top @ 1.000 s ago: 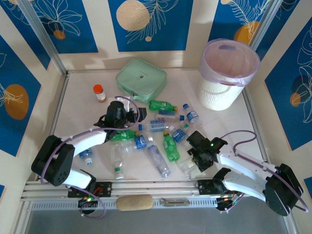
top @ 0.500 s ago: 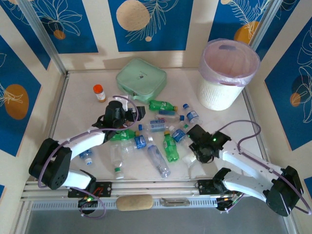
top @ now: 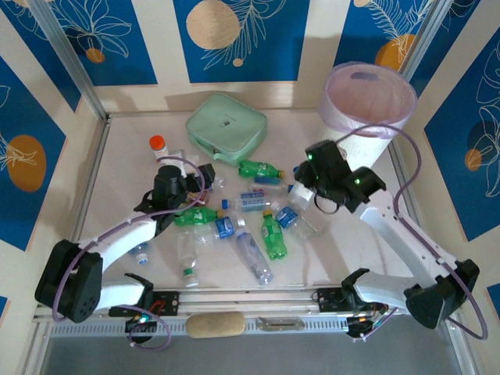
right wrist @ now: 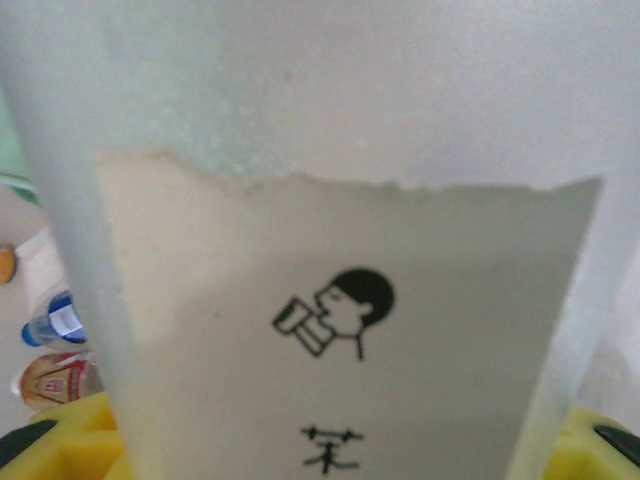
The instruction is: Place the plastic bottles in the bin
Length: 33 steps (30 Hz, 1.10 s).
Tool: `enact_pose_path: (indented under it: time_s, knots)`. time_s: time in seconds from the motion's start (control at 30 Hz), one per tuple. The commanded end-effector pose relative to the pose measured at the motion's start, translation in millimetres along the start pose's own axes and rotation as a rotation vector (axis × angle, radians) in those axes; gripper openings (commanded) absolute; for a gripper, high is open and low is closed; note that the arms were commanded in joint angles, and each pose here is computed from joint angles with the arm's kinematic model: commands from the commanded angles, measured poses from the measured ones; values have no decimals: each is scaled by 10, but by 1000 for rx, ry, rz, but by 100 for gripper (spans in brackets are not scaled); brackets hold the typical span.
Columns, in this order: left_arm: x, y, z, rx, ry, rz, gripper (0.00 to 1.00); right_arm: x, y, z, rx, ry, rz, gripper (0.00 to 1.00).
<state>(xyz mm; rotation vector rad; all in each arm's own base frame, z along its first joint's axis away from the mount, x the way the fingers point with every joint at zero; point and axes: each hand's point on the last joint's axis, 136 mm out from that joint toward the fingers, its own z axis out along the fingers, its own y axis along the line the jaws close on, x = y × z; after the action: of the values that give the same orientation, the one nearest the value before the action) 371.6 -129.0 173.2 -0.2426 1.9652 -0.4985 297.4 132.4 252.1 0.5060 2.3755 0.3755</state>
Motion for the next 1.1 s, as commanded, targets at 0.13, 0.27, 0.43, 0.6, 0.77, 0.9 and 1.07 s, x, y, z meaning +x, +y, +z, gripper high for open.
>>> enact_pose_path:
  time_s: [0.13,0.27,0.43,0.6,0.77,0.9,1.07]
  knots:
    - [-40,637,-161,-132,-10,-214,100,-906,699,-139,-254,-81,-239,41]
    - [-46,706,-252,-176,7,-172,100,-1444,851,-257,-313,-120,-251,41]
    - [-68,747,-348,-191,-15,-161,100,-2067,840,-386,-274,-230,-298,41]
    - [-81,751,-387,-194,-17,-145,100,-2585,554,-338,-204,-298,-249,41]
    - [-117,737,-447,-194,-23,-117,100,-2992,205,-208,-96,-368,-218,41]
    - [-119,764,-515,-209,-28,-94,100,-3155,-112,-16,17,-376,-205,42]
    - [-72,798,-571,-218,-25,-89,100,-3039,-385,384,76,-278,-180,42]
